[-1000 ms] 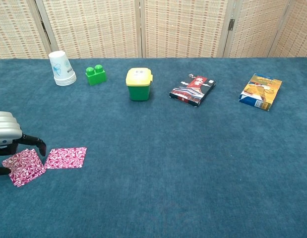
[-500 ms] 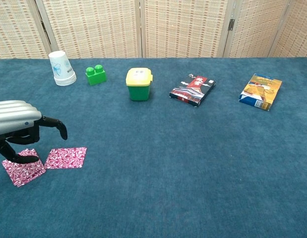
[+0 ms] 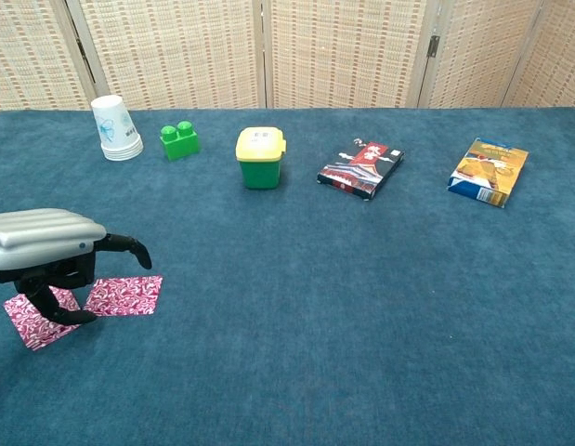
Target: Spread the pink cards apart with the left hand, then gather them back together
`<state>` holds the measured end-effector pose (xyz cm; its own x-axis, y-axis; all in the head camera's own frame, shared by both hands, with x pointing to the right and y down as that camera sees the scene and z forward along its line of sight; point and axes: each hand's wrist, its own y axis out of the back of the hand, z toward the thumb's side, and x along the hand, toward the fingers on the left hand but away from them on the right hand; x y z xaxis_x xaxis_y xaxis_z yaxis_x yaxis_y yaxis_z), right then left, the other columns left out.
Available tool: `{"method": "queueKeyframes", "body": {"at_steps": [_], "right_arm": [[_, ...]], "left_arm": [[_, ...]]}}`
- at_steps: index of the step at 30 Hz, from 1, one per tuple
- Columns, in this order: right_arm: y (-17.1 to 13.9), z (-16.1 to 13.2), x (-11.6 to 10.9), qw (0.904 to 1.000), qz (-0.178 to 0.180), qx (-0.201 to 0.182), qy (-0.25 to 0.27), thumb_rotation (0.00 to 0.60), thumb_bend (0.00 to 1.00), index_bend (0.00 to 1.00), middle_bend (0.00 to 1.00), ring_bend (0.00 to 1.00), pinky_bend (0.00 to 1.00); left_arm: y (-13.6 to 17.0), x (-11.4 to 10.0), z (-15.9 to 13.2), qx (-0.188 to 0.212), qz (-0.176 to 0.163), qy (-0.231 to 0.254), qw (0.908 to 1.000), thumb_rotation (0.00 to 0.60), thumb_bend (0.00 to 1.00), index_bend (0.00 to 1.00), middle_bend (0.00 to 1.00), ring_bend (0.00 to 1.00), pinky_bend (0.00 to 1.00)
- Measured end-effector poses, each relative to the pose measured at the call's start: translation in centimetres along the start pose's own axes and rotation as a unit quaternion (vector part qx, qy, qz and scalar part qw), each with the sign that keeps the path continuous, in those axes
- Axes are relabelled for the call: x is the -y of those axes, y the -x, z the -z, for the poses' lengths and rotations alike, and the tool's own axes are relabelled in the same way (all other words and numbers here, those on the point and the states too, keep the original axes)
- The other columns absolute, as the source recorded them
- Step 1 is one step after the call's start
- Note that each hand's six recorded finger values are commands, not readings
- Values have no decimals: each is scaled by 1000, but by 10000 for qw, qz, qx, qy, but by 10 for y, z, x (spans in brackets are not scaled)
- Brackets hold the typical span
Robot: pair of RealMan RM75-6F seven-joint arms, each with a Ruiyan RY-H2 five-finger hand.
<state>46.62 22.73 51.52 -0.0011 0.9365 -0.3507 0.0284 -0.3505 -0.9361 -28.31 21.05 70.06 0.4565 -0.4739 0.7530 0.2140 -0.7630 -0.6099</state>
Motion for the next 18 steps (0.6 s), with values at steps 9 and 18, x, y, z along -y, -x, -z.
{"method": "queueKeyframes", "body": {"at_steps": [9, 18], "right_arm": [[2, 3, 1, 10000, -18, 3, 29, 600, 178, 109, 151, 126, 176], [3, 8, 4, 10000, -47, 29, 59, 600, 179, 109, 151, 126, 176]], "left_arm": [[-4, 1, -5, -165, 163, 104, 9997, 552, 320, 202, 996, 940, 1000], [-8, 3, -4, -322, 351, 158, 9987, 543, 320, 201, 996, 942, 1000]]}}
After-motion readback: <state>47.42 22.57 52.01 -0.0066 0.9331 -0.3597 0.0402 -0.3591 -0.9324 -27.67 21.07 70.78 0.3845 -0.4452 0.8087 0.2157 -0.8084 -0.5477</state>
